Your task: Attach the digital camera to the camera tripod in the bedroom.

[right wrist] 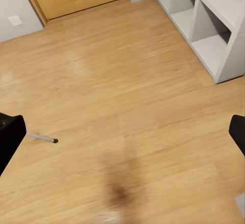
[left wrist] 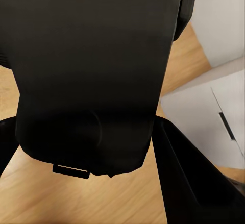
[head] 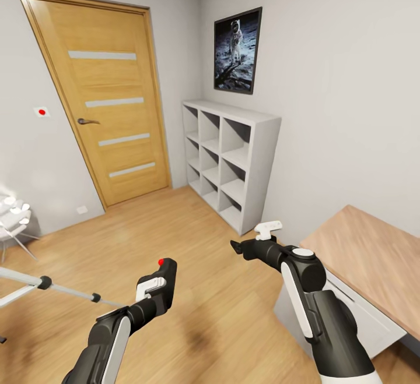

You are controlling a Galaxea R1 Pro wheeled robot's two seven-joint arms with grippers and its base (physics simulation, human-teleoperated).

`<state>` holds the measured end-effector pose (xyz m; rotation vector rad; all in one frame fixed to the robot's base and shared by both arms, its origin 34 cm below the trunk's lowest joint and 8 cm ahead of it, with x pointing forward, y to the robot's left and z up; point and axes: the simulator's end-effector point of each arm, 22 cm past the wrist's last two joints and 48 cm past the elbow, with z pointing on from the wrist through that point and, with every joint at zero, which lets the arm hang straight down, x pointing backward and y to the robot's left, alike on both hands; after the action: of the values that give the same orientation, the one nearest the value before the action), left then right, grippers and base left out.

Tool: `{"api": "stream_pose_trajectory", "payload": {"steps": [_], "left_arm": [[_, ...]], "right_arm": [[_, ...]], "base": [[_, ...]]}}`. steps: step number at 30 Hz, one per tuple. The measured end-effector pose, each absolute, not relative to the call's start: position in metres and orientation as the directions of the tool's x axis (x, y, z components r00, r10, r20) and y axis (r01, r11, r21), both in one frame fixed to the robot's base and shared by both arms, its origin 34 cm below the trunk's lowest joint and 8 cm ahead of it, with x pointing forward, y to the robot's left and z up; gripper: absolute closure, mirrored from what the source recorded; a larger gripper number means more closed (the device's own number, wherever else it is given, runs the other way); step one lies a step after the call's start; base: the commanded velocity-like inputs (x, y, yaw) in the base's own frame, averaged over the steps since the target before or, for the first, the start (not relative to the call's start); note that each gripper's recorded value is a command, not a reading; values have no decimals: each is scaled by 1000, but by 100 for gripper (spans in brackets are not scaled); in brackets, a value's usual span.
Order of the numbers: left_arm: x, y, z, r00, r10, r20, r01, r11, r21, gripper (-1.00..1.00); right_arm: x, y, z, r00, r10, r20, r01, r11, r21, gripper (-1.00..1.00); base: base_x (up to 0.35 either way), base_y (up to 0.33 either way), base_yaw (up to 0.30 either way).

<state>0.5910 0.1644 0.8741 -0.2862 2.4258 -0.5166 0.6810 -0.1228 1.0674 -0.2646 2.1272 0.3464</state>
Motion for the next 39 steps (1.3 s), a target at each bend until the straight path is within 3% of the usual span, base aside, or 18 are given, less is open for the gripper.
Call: {"api": "stream_pose_trajectory", "payload": {"steps": [39], "left_arm": [[599,164,905,-739,-325,-590,-48,899,-435,100]], "right_arm": [[674,-121,1101,-493,-58,-868,-330,936,125,-100]], "base": [[0,0,0]]}}
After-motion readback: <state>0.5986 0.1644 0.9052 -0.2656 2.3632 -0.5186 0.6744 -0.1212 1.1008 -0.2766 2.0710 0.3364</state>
